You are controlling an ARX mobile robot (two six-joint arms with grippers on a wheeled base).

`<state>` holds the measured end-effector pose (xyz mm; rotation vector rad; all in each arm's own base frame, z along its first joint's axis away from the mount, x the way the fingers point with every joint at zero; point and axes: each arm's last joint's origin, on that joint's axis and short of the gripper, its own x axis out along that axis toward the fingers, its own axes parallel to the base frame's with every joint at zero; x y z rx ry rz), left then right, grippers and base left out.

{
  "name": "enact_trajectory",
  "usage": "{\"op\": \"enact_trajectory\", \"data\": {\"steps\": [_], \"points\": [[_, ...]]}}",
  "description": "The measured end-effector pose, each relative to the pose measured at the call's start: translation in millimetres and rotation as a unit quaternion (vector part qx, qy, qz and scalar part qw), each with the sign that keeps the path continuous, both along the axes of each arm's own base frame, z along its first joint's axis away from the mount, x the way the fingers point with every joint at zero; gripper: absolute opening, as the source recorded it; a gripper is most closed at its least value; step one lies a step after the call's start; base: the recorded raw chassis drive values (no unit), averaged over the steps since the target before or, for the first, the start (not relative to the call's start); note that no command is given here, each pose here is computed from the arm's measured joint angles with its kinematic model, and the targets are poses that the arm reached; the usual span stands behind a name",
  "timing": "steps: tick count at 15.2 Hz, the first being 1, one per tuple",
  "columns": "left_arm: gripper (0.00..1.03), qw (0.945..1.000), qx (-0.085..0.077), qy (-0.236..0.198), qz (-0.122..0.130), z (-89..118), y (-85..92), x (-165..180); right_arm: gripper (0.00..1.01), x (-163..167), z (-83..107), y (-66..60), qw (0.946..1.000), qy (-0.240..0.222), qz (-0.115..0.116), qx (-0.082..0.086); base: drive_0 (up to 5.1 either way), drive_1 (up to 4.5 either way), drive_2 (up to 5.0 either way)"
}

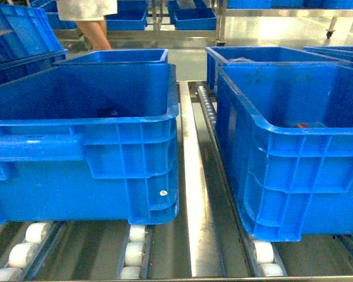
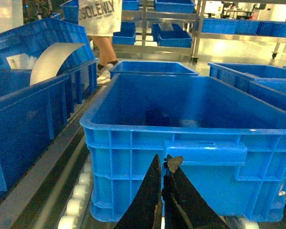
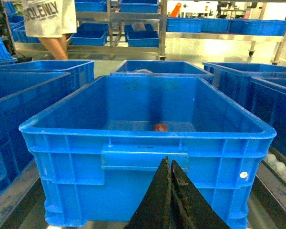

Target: Sort blue parts and orange caps into right shelf containers

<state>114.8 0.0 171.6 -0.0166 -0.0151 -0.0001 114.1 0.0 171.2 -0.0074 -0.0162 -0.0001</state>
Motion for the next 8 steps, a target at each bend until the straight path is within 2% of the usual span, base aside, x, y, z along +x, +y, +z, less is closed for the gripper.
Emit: {"op": "enact_trajectory", "data": {"steps": [8], "points": [[0.02,1.0,0.0,0.0,0.0,-0.5,0.0,-6.5,0.01,-6.2,-0.8,0.0,1.0,0.002,0.0,0.0,0.0,0.0,0.0]]}}
